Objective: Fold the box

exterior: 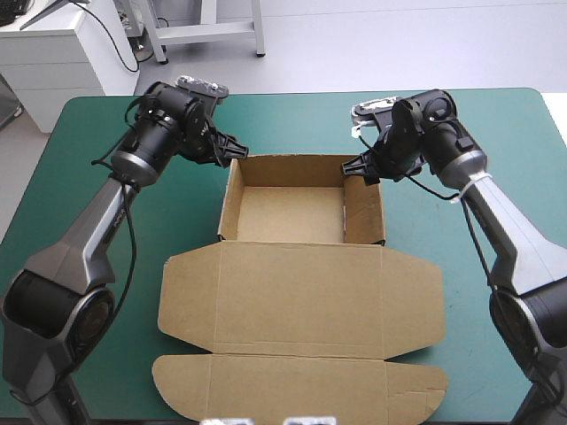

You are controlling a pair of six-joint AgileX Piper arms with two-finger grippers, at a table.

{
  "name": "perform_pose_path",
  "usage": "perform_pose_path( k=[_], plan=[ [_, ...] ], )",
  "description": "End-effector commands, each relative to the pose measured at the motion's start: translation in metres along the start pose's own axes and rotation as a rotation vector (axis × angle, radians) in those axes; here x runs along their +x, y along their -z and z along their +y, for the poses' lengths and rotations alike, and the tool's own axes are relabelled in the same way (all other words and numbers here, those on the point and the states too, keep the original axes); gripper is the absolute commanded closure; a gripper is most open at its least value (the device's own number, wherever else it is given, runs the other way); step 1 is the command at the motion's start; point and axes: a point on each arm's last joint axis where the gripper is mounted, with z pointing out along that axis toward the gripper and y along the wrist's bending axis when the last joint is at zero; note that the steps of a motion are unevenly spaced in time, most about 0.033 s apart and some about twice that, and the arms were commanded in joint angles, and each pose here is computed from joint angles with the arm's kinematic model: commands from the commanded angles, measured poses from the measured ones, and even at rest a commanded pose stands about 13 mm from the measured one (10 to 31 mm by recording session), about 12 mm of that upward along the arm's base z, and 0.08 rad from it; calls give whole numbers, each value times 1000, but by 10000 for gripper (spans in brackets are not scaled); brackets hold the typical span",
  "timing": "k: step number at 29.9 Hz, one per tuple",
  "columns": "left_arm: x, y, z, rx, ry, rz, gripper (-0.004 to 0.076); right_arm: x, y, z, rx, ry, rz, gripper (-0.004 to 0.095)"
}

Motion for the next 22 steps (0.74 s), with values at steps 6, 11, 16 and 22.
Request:
perform_pose_path(
  k=[6,11,16,22],
  plan=[
    [15,108,12,139,39,-176,398,3,47,-3,-11,-3,-110,415],
    [39,141,8,241,-68,-214,727,9,34,-4,1,-37,-60,415],
    [72,134,13,209,-82,-133,731,18,14,-5,15,-44,-1,415],
    [126,118,15,207,-87,-115,731,19,-3,-1,-29,-86,-30,415]
  ],
)
